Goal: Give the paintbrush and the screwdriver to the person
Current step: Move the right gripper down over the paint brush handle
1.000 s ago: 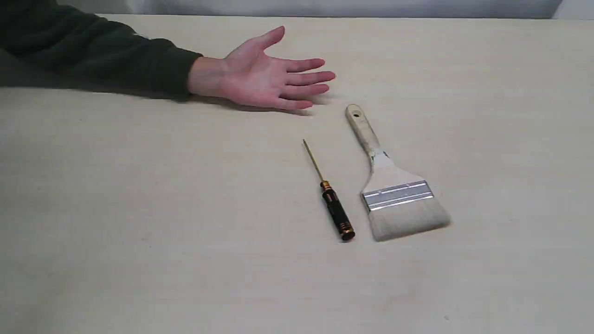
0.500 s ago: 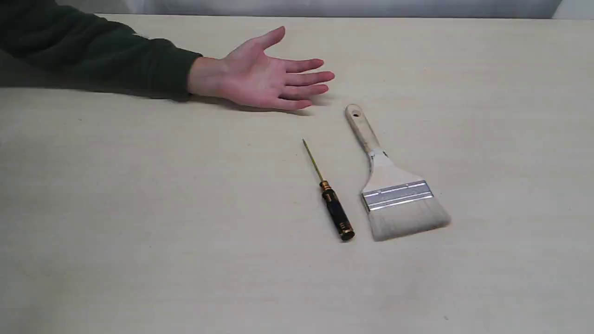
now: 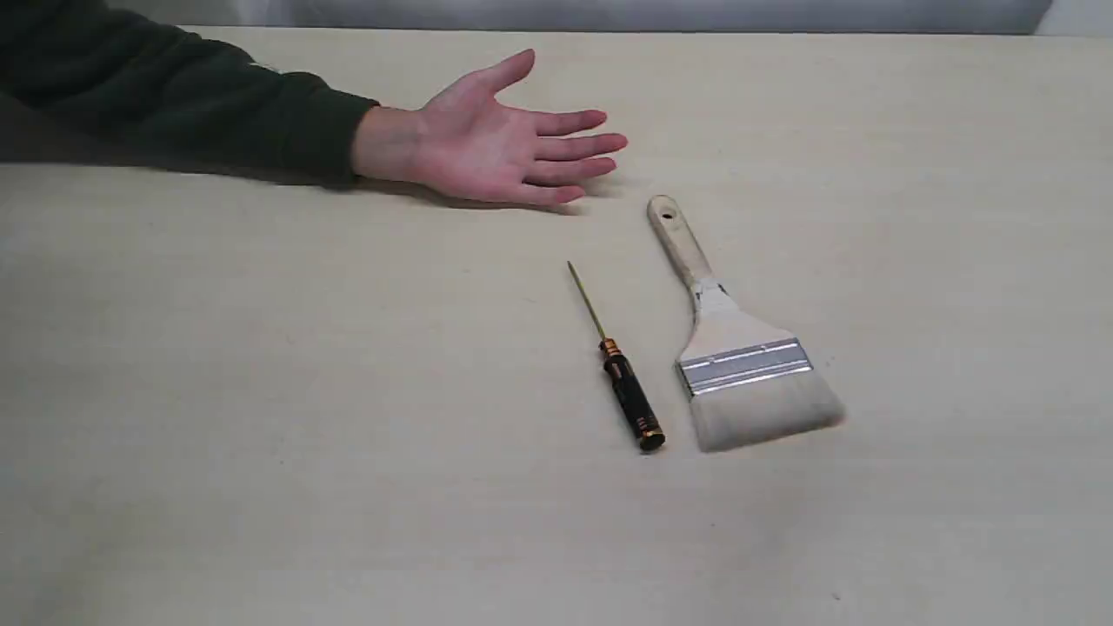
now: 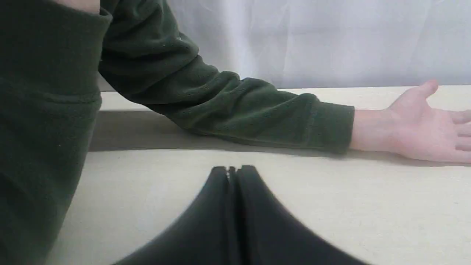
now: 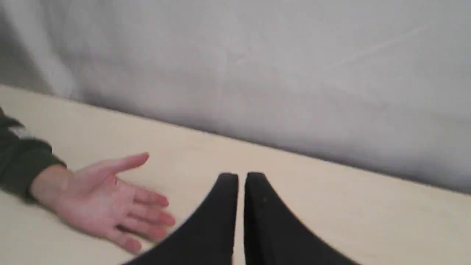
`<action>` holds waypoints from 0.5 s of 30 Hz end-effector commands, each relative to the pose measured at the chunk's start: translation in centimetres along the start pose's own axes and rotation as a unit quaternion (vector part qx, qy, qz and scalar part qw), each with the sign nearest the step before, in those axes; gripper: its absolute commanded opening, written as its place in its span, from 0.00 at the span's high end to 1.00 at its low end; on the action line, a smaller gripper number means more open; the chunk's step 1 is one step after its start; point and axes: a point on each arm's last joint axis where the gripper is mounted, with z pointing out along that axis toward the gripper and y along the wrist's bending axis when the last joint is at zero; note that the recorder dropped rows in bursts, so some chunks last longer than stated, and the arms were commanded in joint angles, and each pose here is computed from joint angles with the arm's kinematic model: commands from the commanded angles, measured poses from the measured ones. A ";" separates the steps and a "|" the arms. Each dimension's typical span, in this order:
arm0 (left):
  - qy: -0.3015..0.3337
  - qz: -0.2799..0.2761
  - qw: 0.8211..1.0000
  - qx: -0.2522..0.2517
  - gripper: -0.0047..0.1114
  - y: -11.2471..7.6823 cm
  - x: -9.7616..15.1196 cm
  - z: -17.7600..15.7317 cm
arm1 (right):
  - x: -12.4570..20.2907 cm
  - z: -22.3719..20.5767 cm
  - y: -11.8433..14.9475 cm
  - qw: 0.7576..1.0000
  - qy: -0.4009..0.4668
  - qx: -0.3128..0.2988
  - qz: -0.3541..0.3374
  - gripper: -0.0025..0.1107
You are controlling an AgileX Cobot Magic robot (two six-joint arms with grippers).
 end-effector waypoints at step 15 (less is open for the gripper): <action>-0.002 -0.001 1.000 0.001 0.96 0.0 0.0 0.0 | 9.6 18.4 3.0 0.944 0.326 -0.016 -0.056 0.69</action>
